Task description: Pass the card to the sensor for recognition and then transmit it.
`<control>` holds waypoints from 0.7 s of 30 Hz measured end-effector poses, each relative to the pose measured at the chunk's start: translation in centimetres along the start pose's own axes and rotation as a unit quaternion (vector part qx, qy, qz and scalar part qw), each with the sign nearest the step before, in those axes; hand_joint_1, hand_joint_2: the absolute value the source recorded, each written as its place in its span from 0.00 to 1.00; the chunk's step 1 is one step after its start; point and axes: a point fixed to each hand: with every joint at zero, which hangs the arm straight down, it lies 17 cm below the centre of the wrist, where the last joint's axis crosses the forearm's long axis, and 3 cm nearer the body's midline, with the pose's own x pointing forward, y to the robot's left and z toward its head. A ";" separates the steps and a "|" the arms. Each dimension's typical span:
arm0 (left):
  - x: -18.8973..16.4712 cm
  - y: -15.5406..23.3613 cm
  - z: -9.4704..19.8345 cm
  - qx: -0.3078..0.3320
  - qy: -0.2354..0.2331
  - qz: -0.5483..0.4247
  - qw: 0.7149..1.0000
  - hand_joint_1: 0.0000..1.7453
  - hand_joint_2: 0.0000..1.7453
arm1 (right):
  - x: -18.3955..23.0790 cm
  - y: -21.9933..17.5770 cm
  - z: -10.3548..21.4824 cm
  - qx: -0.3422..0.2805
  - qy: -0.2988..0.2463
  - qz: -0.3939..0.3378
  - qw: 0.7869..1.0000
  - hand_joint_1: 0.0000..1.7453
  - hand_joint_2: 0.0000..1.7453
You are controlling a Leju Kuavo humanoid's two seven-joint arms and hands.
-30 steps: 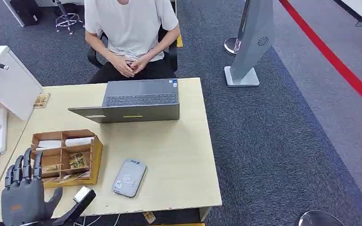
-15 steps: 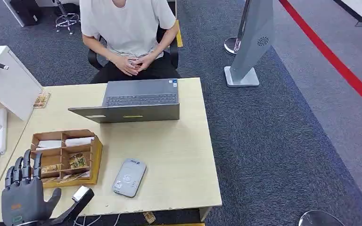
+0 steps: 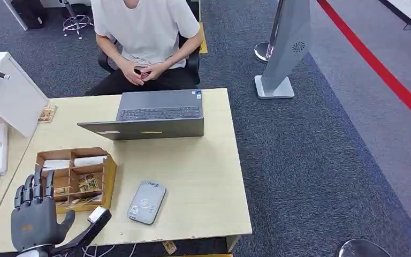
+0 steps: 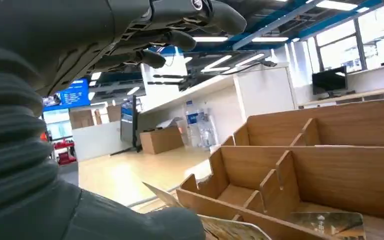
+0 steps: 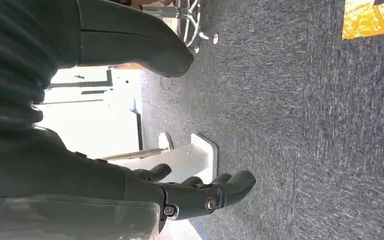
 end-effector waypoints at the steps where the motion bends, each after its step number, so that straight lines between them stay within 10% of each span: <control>1: 0.1 -0.1 -0.1 -0.001 0.000 0.001 1.000 0.00 1.00 | 0.0 0.0 0.0 0.000 0.000 0.000 1.000 0.00 1.00; 21: 0.1 -2.5 -0.5 -0.030 0.013 0.004 0.999 0.00 1.00 | 0.0 -0.2 0.0 -0.002 -0.001 0.009 1.000 0.00 1.00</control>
